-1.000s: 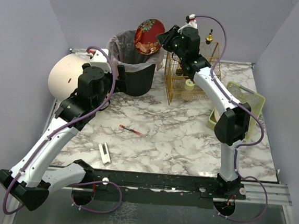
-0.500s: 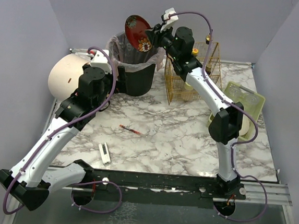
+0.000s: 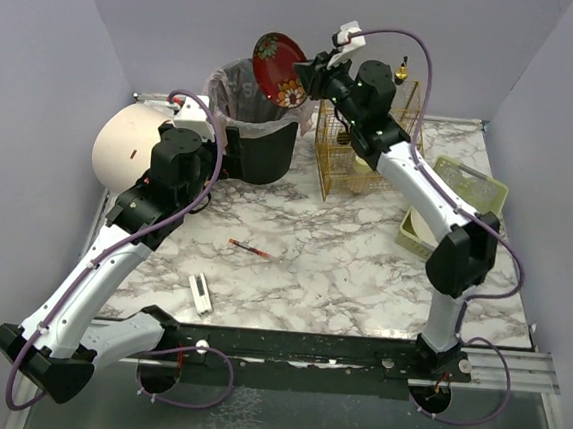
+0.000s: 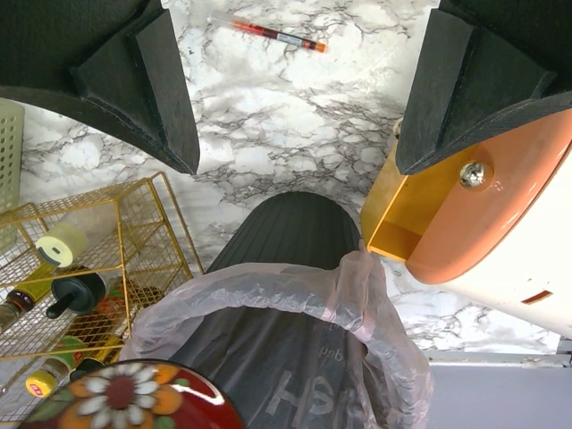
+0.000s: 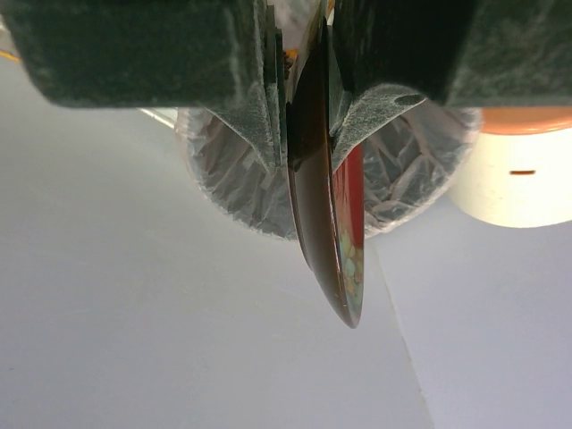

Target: Clear the kitchen counter

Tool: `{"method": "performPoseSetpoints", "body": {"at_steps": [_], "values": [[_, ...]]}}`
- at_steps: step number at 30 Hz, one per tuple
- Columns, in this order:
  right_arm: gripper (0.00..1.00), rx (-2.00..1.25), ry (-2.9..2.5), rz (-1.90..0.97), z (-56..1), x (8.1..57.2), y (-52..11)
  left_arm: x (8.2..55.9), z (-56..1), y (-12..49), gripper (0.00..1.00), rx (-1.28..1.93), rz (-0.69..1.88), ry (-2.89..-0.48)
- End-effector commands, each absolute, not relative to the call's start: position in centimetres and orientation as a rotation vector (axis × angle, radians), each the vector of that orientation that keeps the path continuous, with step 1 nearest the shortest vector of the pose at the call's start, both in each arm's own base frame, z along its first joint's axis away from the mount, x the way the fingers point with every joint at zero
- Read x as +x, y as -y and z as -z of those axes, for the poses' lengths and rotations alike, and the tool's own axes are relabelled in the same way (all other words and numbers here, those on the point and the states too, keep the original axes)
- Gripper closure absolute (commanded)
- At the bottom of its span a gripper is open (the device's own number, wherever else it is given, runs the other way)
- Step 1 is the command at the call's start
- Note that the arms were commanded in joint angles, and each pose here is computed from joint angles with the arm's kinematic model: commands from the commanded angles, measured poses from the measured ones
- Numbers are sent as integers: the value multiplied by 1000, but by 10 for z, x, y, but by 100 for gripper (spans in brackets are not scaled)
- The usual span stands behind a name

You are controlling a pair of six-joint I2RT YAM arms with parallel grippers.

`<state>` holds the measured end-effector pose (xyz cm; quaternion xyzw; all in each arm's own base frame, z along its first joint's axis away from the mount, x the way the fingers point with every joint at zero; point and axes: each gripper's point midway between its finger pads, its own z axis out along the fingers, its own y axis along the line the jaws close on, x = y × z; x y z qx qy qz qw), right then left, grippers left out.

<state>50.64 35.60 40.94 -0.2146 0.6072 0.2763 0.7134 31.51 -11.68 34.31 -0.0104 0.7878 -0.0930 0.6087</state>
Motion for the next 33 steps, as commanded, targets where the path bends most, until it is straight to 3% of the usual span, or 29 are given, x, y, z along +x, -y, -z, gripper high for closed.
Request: {"method": "performPoseSetpoints", "body": {"at_steps": [1, 9, 20, 33], "values": [[100, -299, -1192, -616, -503, 458, -304, 315, -337, 117, 1, -28, 218, -1839], [100, 62, -1333, -530, -466, 423, -163, 318, -330, 125, 1, -24, 252, -1851], [100, 624, -1601, -163, -315, 351, 3, 323, -318, 139, 1, 5, 300, -1880], [100, 982, -1686, -184, -220, 325, 65, 326, -313, 145, 1, 22, 319, -1898]]}}
